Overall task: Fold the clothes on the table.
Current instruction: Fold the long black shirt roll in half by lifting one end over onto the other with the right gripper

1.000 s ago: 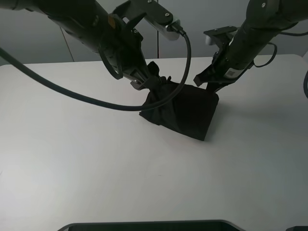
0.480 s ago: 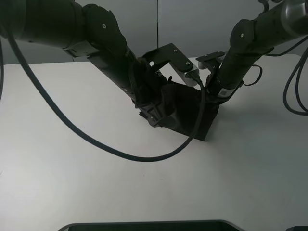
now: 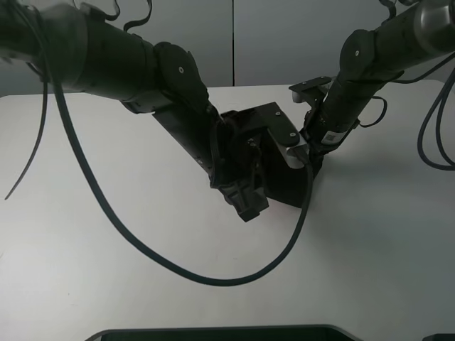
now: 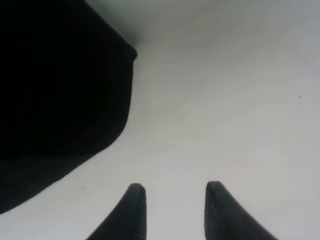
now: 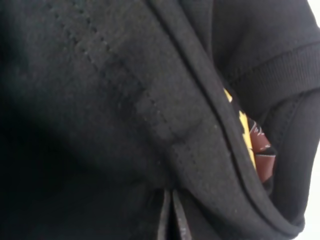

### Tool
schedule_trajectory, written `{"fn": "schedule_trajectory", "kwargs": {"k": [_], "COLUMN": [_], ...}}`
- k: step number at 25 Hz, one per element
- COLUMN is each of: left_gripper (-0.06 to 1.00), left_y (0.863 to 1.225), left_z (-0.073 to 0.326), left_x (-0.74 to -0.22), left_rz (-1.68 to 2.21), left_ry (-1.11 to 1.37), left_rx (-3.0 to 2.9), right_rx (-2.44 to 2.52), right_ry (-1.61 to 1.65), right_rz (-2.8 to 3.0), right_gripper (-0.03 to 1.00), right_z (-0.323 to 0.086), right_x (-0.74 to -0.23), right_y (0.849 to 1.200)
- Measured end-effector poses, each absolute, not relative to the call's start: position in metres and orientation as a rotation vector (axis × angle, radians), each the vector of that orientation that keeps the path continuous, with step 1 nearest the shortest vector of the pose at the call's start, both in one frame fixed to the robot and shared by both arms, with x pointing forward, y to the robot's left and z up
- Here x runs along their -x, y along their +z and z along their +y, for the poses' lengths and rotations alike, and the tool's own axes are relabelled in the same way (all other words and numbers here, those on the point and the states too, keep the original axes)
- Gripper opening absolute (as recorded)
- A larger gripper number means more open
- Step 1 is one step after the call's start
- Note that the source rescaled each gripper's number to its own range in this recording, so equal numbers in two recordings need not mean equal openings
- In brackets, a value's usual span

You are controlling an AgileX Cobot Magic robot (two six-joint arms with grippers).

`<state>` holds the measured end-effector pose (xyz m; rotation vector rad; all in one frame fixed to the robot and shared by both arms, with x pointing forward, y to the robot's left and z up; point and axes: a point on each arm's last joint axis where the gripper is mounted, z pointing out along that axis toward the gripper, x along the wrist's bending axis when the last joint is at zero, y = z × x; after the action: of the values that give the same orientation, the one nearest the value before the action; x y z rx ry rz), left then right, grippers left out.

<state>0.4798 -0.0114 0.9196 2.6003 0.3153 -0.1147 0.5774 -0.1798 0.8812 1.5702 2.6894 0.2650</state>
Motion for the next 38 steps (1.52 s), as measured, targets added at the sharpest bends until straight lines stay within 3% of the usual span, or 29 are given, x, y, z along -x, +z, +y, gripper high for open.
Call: {"fn": "schedule_trajectory", "kwargs": {"k": [8, 17, 26, 38], "left_gripper": [0.07, 0.06, 0.06, 0.05], "left_y": [0.887, 0.889, 0.891, 0.881], "left_z": [-0.020, -0.044, -0.038, 0.040], "left_x": [-0.495, -0.535, -0.550, -0.608], "left_rz": [0.210, 0.277, 0.326, 0.608], "left_ry": [0.044, 0.359, 0.475, 0.521], "left_rx": [-2.585, -2.444, -2.405, -2.417], "right_rx": [-1.593, -1.631, -1.643, -1.659], "right_ry": [0.281, 0.347, 0.352, 0.359], "right_rz": [2.683, 2.686, 2.676, 2.662], "right_gripper": [0.00, 0.00, 0.00, 0.00], "right_z": [-0.179, -0.174, -0.175, -0.175], "right_x": [-0.577, -0.577, -0.578, -0.579], "right_y": [0.881, 0.882, 0.882, 0.882]}}
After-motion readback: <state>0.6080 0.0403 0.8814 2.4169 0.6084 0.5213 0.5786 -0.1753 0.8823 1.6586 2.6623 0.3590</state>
